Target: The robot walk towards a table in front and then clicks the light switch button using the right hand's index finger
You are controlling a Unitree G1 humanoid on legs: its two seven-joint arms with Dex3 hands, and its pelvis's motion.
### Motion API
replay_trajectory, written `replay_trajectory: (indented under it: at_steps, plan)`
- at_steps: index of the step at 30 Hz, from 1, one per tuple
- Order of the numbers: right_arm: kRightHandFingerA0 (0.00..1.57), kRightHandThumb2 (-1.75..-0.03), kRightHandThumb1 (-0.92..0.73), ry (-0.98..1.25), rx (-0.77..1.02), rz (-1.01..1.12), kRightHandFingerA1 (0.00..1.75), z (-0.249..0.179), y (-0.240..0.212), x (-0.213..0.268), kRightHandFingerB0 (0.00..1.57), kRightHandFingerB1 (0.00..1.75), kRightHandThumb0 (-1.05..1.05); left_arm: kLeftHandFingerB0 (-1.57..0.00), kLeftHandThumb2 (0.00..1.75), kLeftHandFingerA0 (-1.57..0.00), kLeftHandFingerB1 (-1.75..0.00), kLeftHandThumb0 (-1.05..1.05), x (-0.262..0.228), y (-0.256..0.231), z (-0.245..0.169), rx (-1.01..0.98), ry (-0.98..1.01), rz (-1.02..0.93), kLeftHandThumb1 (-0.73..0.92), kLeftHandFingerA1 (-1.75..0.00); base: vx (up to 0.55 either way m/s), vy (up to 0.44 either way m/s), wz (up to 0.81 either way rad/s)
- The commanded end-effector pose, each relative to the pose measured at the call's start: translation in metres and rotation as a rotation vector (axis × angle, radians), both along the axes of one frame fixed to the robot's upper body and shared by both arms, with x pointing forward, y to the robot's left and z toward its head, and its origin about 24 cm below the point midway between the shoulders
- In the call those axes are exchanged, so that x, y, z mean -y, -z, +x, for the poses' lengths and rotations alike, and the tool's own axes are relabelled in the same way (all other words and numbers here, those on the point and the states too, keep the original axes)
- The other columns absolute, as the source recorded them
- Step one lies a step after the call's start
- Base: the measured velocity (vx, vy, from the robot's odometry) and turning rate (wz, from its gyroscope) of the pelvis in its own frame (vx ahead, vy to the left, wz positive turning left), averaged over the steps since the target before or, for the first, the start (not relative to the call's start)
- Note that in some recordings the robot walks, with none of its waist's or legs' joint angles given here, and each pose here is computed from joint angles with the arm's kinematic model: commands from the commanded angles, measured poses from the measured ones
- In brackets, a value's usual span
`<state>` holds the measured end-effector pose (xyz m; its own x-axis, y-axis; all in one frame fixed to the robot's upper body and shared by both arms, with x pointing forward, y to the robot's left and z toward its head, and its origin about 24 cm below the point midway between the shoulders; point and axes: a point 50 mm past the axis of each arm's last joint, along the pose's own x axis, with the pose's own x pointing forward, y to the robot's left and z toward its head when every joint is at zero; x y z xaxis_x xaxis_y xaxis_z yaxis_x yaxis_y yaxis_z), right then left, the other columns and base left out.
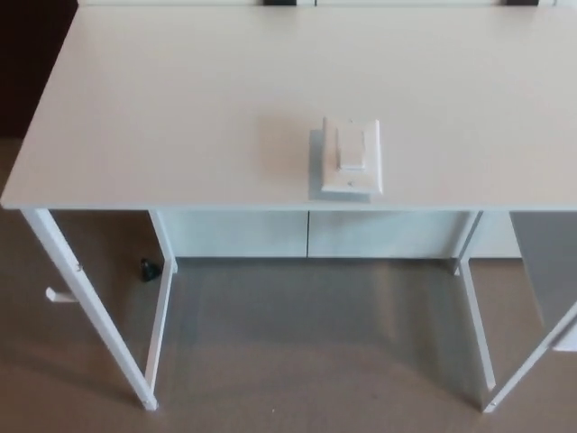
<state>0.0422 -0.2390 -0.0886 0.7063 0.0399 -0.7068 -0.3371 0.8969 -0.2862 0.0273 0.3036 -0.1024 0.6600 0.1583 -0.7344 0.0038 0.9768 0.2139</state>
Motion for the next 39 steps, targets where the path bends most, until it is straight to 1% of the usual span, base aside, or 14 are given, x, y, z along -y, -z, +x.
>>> replay_trajectory:
  at_steps: [1, 3, 4, 8, 12, 13, 21, 24, 28, 30, 32, 33, 34, 39]
  plan:
    - [0.61, -0.59, -0.64, -0.011, -0.009, -0.012, 0.48, -0.0006, -0.0004, 0.0019, 0.44, 0.42, -0.35, -0.31, 1.11, -0.38, -0.70, -0.75, -0.0047, -0.0038, 0.0017, 0.002, 0.027, 0.027, 0.48, -0.90, 0.36, 0.239, -0.42]
    - [0.61, -0.59, -0.64, -0.006, -0.008, -0.006, 0.48, -0.0005, 0.0003, 0.0024, 0.44, 0.42, -0.34, -0.34, 1.13, -0.40, -0.71, -0.74, -0.0050, -0.0036, 0.0018, 0.003, 0.025, 0.030, 0.50, -0.89, 0.35, 0.218, -0.07]
    - [0.60, -0.59, -0.63, -0.006, -0.008, -0.003, 0.47, -0.0004, 0.0003, 0.0028, 0.44, 0.42, -0.35, -0.33, 0.87, -0.27, -0.76, -0.75, -0.0049, -0.0033, 0.0020, 0.003, 0.023, 0.031, 0.54, -1.13, 0.15, 0.118, 0.00]
    - [0.62, -0.59, -0.63, -0.009, -0.007, -0.014, 0.48, -0.0010, 0.0001, 0.0021, 0.44, 0.42, -0.34, -0.33, 0.87, -0.28, -0.75, -0.75, -0.0057, -0.0027, 0.0013, 0.004, 0.015, 0.033, 0.54, -1.12, 0.14, 0.044, 0.02]
    - [0.62, -0.58, -0.63, -0.008, -0.005, -0.010, 0.48, -0.0015, -0.0015, 0.0017, 0.45, 0.43, -0.34, -0.31, 0.91, -0.27, -0.78, -0.78, -0.0052, -0.0029, 0.0014, 0.004, 0.023, 0.033, 0.55, -1.17, 0.17, -0.071, 0.09]
    - [0.63, -0.58, -0.63, -0.004, -0.006, -0.010, 0.48, -0.0014, -0.0006, 0.0019, 0.45, 0.43, -0.35, -0.32, 0.89, -0.26, -0.79, -0.76, -0.0051, -0.0030, 0.0014, 0.003, 0.017, 0.024, 0.53, -1.19, 0.22, -0.152, 0.14]
    - [0.60, -0.59, -0.64, -0.006, -0.017, -0.011, 0.47, -0.0019, -0.0001, 0.0014, 0.43, 0.41, -0.35, -0.33, 0.88, -0.27, -0.77, -0.76, -0.0062, -0.0023, 0.0015, 0.000, 0.007, 0.027, 0.52, -1.17, 0.27, -0.157, 0.09]
    - [0.62, -0.59, -0.64, -0.011, -0.007, -0.010, 0.48, -0.0021, 0.0015, 0.0027, 0.44, 0.43, -0.34, -0.31, 0.88, -0.27, -0.76, -0.79, -0.0074, -0.0018, 0.0007, 0.001, 0.026, 0.036, 0.56, -1.14, 0.10, -0.058, -0.08]
    - [0.61, -0.59, -0.63, -0.001, -0.009, -0.003, 0.47, -0.0008, 0.0021, 0.0031, 0.43, 0.42, -0.35, -0.35, 0.87, -0.29, -0.77, -0.77, -0.0072, -0.0021, 0.0029, 0.004, 0.015, 0.038, 0.52, -1.15, 0.07, 0.064, -0.15]
    - [0.61, -0.59, -0.63, -0.007, 0.000, -0.007, 0.47, 0.0001, 0.0005, 0.0023, 0.44, 0.43, -0.34, -0.32, 0.88, -0.26, -0.78, -0.76, -0.0060, -0.0030, 0.0039, 0.010, 0.016, 0.028, 0.53, -1.17, 0.13, 0.160, -0.02]
    - [0.61, -0.59, -0.64, -0.020, 0.006, -0.010, 0.47, 0.0005, -0.0039, -0.0002, 0.44, 0.43, -0.34, -0.32, 0.87, -0.26, -0.77, -0.76, -0.0059, -0.0031, 0.0040, 0.010, 0.018, 0.030, 0.53, -1.16, 0.10, 0.272, -0.06]
    - [0.61, -0.59, -0.64, -0.018, 0.001, -0.011, 0.48, 0.0004, -0.0034, 0.0001, 0.44, 0.42, -0.34, -0.35, 0.86, -0.29, -0.75, -0.77, -0.0066, -0.0021, 0.0038, 0.000, 0.005, 0.036, 0.52, -1.12, 0.09, 0.276, 0.12]
    - [0.60, -0.59, -0.64, -0.018, -0.002, -0.014, 0.47, 0.0007, -0.0020, 0.0009, 0.44, 0.42, -0.34, -0.32, 0.89, -0.26, -0.76, -0.77, -0.0068, -0.0019, 0.0038, 0.000, 0.006, 0.033, 0.55, -1.14, 0.06, 0.147, 0.16]
    - [0.62, -0.59, -0.64, -0.017, -0.002, -0.013, 0.48, 0.0008, 0.0004, 0.0023, 0.44, 0.42, -0.34, -0.33, 0.86, -0.26, -0.75, -0.75, -0.0070, -0.0026, 0.0037, 0.008, 0.023, 0.042, 0.54, -1.12, 0.04, 0.026, 0.01]
